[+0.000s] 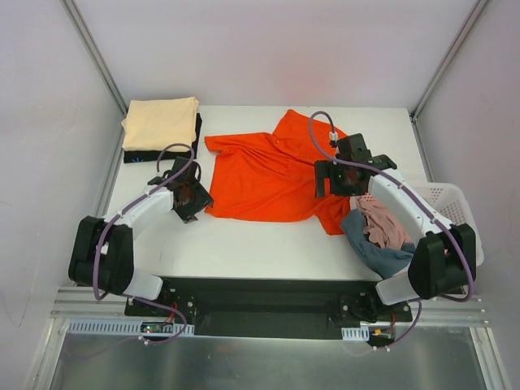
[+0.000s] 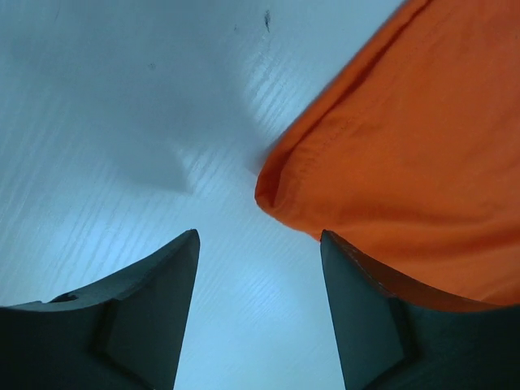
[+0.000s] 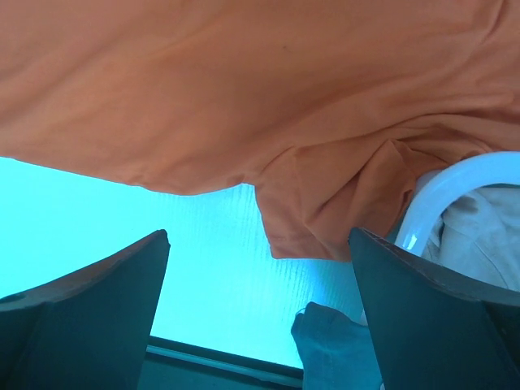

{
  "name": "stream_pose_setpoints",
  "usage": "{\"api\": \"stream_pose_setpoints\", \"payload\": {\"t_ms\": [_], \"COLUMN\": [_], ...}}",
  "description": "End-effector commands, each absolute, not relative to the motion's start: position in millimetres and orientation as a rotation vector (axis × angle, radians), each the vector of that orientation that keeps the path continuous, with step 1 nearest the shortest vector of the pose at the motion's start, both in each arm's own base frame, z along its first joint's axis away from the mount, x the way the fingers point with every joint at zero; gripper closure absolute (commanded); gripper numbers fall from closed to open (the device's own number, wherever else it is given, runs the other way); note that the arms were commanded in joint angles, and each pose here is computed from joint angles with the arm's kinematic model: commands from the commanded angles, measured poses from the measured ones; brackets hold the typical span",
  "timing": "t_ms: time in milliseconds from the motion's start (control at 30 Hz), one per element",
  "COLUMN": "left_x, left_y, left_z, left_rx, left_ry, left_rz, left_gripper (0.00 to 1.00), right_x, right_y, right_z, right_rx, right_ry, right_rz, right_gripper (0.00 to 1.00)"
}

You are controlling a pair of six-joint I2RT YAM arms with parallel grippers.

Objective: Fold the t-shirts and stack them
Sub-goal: Flatten out the tshirt

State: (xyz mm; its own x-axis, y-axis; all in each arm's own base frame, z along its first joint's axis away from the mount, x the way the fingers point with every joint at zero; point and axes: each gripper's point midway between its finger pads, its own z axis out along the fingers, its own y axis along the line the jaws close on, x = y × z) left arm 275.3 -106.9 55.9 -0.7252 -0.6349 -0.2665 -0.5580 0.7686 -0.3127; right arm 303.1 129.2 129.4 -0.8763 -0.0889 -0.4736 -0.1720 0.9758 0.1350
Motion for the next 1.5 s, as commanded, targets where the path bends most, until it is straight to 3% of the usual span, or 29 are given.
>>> {"api": "stream_pose_setpoints", "payload": {"t_ms": [0, 167, 233, 333, 533, 667, 933, 1167, 1467], "left_x": [292.6, 284.2, 281.4, 280.7, 284.0, 285.5, 283.2, 274.2, 273.7], "left_y": [-113.8, -120.6, -119.7, -118.5, -111.8, -108.0, -71.3, -20.6, -18.1], "left_z": [49.9, 34.7, 30.0, 27.1, 20.5, 20.1, 35.9, 45.5, 50.7], "left_rx": [-0.985, -1.006, -1.017, -1.025, -1.033, -1.019, -1.058, -1.164, -1.162], "left_ry": [2.590, 2.652, 2.661, 2.665, 2.668, 2.669, 2.541, 2.425, 2.410], "left_rz": [-0.351, -0.377, -0.366, -0.351, -0.302, -0.291, -0.215, -0.137, -0.151], "left_gripper": [0.41, 0.51, 0.63, 0.72, 0.82, 1.00, 1.00, 1.00, 1.00], "right_x": [297.5, 298.8, 298.9, 299.2, 295.7, 288.3, 266.3, 220.9, 158.0], "right_y": [117.0, 113.4, 113.4, 113.9, 113.9, 110.2, 117.1, 176.8, 199.8], "right_z": [134.9, 136.8, 136.8, 136.8, 138.9, 139.1, 145.0, 140.9, 96.5], "right_rx": [-0.172, -0.166, -0.166, -0.165, -0.172, -0.178, -0.341, -0.702, -0.819], "right_ry": [2.624, 2.618, 2.619, 2.621, 2.622, 2.626, 2.615, 2.613, 2.784], "right_rz": [0.159, 0.132, 0.131, 0.133, 0.142, 0.131, 0.119, 0.228, 0.281], "right_gripper": [0.03, 0.03, 0.03, 0.03, 0.03, 0.03, 0.03, 0.03, 0.02]}}
